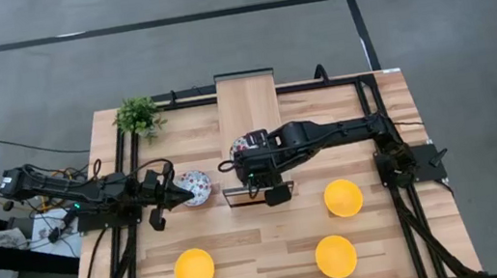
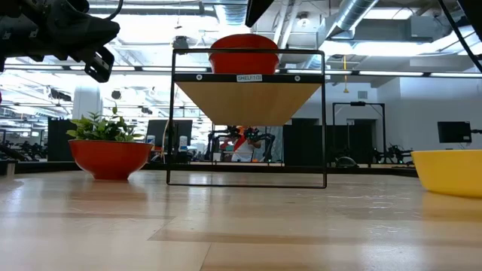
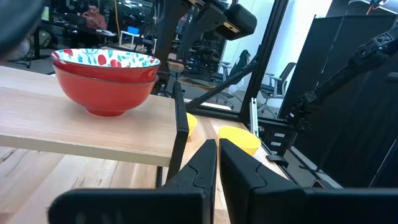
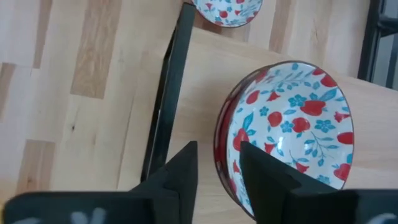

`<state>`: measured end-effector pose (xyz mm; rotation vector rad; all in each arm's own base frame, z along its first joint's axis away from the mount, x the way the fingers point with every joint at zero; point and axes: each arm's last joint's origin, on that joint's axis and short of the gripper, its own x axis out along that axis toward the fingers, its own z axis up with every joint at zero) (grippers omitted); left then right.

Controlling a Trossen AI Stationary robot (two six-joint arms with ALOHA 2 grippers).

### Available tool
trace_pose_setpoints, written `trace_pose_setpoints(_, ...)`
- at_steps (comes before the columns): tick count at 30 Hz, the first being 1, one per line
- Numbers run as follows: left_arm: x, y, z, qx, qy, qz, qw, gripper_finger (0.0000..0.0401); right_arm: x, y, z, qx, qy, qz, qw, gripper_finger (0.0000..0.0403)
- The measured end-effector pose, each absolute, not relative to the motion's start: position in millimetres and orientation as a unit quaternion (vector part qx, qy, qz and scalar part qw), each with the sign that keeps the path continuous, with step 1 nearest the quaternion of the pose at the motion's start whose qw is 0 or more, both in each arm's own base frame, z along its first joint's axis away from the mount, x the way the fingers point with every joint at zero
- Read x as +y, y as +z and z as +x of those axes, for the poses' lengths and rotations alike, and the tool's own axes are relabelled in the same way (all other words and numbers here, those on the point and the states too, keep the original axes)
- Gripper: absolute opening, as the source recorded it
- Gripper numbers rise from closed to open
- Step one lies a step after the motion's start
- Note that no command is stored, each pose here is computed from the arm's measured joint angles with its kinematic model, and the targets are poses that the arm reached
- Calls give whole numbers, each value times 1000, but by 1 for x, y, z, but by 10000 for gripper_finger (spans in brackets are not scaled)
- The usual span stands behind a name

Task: Pick & Place Mini bowls
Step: Stack the bottom white patterned bowl on the white patterned bowl on the shelf

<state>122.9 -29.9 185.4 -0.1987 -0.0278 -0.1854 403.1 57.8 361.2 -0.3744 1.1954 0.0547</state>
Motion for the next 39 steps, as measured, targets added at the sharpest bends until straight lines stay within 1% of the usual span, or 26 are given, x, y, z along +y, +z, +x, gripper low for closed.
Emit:
trace_pose_setpoints(7, -30, 185, 123, -14, -92, -99, 991, 17, 57, 361, 403, 559, 24, -175, 810, 19)
trace_pose_setpoints(9, -30, 185, 123, -14, -92, -99, 991, 17, 57, 361, 403, 560, 25, -175, 810, 5)
trace_pose_setpoints(13, -30, 185, 123, -14, -92, -99, 991, 17, 56, 359, 405, 562, 20, -168, 810, 11)
trace_pose_setpoints(18, -30, 185, 123, -14, -92, -99, 991, 17, 54, 357, 407, 565, 20, -166, 808, 2)
trace_pose_setpoints(39, -30, 185, 123, -14, -92, -99, 991, 17, 52, 357, 407, 566, 15, -160, 809, 0)
